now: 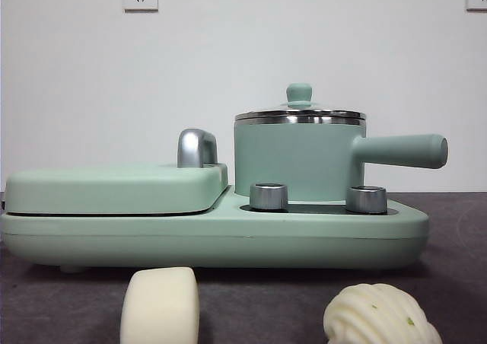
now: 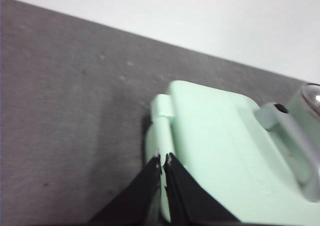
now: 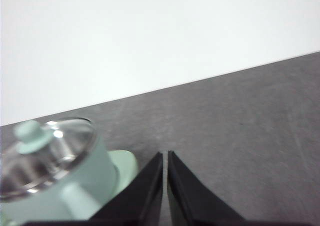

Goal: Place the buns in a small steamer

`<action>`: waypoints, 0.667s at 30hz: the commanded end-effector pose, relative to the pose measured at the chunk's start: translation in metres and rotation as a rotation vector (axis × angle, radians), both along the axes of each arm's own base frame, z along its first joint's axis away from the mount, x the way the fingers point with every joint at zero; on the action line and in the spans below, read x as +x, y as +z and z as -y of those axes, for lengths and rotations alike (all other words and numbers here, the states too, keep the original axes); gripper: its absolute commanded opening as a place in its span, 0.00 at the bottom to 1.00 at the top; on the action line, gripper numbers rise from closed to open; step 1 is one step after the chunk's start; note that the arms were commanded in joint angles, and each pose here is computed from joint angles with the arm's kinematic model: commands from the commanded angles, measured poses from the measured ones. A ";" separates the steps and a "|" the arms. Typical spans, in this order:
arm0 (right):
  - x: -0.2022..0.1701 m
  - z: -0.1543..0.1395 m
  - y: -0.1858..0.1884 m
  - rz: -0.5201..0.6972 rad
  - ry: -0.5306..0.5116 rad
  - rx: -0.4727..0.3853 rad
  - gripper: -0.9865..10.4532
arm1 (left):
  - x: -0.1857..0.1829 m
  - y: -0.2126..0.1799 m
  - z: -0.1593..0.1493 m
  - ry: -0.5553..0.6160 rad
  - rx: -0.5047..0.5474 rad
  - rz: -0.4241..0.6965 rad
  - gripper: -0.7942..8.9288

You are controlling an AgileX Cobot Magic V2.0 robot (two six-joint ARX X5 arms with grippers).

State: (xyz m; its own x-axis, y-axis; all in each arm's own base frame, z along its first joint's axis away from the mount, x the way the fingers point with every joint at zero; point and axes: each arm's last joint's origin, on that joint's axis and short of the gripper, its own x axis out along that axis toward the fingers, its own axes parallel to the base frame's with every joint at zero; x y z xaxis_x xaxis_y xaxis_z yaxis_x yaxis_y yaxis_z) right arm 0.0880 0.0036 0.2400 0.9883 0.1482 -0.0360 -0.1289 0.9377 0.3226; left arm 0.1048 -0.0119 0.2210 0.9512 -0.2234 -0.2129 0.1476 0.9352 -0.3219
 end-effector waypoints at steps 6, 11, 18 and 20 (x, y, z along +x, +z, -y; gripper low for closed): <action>0.015 -0.006 0.064 -0.059 0.220 -0.046 0.10 | 0.031 0.064 0.009 -0.163 0.027 -0.029 0.10; 0.033 -0.012 0.093 -0.104 0.454 -0.114 0.10 | 0.057 0.101 0.015 -0.304 0.045 -0.091 0.10; 0.054 -0.017 0.111 -0.132 0.722 -0.093 0.10 | 0.080 0.126 0.025 -0.599 0.075 -0.151 0.10; 0.058 -0.017 0.110 -0.144 0.742 -0.082 0.10 | 0.083 0.127 0.027 -0.650 0.072 -0.160 0.10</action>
State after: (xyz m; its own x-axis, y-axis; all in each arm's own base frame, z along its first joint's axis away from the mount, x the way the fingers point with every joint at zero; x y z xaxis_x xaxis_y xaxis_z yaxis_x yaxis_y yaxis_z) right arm 0.1451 0.0204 0.3446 0.6208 0.7561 -0.2069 -0.6785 0.6505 0.3414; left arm 0.1868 -0.0381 0.3422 0.5932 -0.7050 -0.3886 0.5978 0.7091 -0.3740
